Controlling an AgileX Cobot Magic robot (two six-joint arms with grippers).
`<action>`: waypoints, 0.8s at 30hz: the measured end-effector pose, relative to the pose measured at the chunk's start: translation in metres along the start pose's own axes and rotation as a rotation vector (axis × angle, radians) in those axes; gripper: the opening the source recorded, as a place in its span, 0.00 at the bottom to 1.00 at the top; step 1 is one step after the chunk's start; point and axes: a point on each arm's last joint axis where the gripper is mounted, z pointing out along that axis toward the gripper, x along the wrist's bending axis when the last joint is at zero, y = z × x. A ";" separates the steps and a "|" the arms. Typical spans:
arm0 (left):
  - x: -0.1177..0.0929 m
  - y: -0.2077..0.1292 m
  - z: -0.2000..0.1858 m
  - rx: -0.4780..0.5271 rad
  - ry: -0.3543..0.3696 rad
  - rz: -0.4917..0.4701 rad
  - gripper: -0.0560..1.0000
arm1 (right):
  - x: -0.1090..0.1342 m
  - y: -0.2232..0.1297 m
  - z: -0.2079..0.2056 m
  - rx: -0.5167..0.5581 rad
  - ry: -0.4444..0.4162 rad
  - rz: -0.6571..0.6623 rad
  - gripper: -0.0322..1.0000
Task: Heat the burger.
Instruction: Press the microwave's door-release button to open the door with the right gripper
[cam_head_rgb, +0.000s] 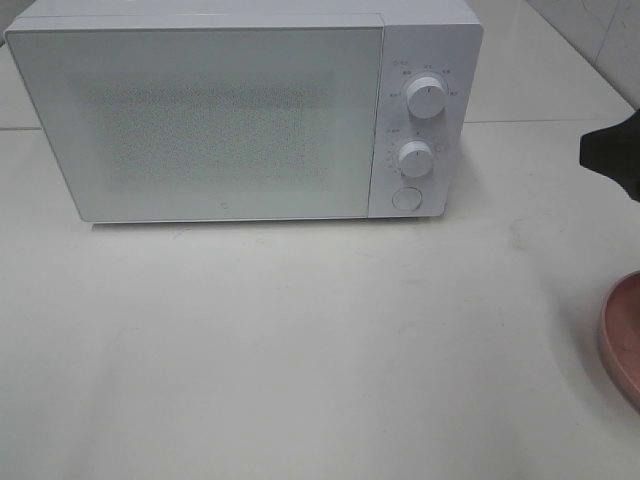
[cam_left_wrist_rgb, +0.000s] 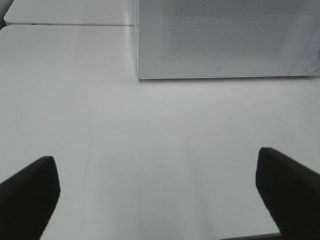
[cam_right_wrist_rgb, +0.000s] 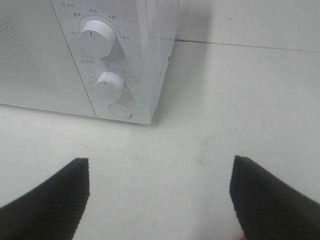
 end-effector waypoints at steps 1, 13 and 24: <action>0.000 0.000 0.000 0.000 0.000 0.000 0.99 | 0.000 0.000 0.000 0.000 0.000 0.000 0.76; 0.000 0.000 0.000 0.000 0.000 0.000 0.99 | 0.003 0.004 0.049 -0.066 0.020 -0.002 0.76; 0.000 0.000 0.000 0.000 0.000 0.000 0.99 | 0.003 -0.027 0.090 -0.096 0.036 0.012 0.76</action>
